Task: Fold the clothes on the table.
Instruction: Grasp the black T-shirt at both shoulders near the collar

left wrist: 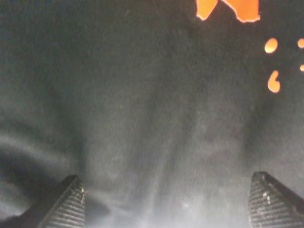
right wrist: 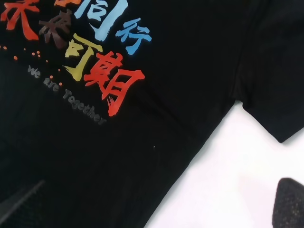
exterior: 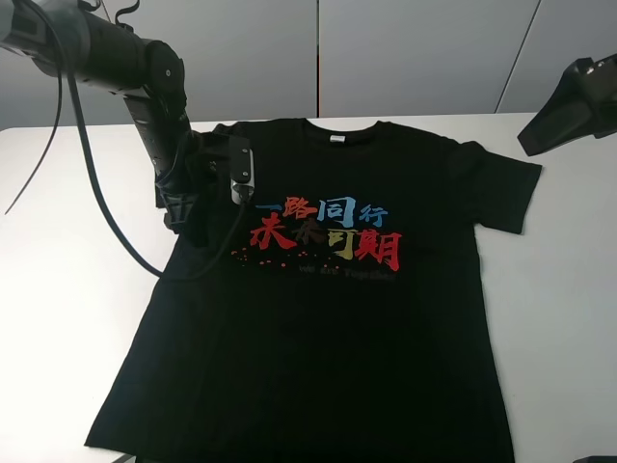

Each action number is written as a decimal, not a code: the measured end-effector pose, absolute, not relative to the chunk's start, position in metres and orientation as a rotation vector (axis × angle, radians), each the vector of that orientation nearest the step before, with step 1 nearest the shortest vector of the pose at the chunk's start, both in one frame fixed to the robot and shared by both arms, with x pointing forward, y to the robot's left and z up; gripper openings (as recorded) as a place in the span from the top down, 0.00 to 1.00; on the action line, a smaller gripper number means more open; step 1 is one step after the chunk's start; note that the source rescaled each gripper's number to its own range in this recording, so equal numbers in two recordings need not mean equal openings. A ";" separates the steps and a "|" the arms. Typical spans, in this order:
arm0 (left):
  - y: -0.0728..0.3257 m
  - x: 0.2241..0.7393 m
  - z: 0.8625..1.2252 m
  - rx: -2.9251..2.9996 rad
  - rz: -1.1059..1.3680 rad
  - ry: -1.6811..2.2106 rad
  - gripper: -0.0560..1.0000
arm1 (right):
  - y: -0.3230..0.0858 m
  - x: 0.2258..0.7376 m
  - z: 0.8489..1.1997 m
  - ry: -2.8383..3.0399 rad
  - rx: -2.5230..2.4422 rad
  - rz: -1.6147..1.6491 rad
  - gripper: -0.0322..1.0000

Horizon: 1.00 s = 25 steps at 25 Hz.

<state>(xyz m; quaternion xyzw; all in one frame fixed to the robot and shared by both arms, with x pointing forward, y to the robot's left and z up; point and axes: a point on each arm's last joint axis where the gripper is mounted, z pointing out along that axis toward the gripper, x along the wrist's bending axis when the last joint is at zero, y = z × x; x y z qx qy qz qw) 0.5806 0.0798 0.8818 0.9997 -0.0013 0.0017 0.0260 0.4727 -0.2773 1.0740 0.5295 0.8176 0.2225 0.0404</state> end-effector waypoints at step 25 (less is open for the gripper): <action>0.080 0.587 0.867 3.125 0.059 -0.045 0.79 | -0.276 0.473 1.075 2.502 1.631 0.706 0.00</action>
